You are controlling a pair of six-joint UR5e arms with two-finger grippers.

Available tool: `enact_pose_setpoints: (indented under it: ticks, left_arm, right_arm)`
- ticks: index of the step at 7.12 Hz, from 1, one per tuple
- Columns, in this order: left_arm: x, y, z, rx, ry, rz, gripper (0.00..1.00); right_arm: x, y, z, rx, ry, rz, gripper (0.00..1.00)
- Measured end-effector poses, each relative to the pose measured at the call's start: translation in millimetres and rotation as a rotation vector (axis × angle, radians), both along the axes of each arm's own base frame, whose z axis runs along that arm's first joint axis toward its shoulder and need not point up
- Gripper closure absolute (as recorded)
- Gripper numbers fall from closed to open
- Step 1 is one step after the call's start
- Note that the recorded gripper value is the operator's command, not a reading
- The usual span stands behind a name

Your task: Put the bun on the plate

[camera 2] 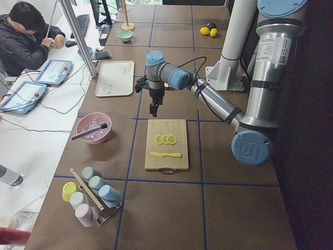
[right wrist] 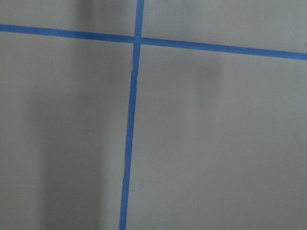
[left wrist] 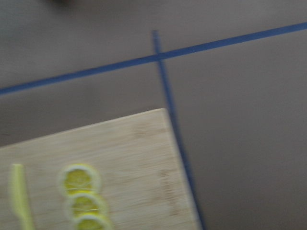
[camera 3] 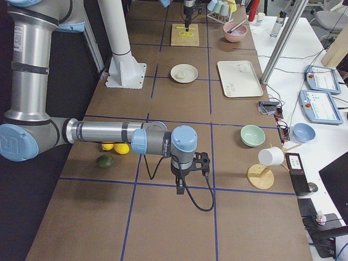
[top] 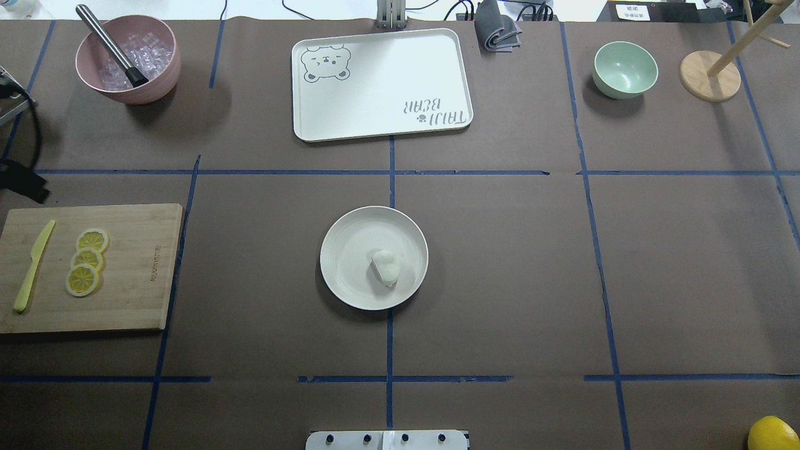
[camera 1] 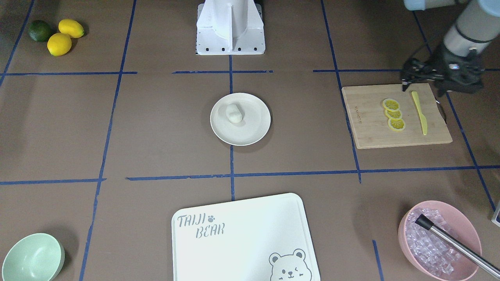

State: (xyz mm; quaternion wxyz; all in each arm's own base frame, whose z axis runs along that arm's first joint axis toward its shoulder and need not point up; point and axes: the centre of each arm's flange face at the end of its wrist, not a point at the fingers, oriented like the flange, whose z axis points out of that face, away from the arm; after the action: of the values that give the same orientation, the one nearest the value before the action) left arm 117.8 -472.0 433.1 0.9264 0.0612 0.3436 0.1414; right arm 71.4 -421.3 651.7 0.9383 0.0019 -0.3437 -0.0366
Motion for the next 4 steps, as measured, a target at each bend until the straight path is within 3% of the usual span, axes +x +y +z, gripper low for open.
enact_pose_setpoints:
  ticks: [2,4]
  left_arm:
    - [-101,-20,93,-0.028,0.026,0.035,0.00]
    - [-168,-6,169,-0.125,0.075,-0.037,0.00]
  right_arm:
    - [0,0,0,0.000,-0.001,0.000,0.00]
    - [0,0,0,-0.001,-0.001,0.001,0.00]
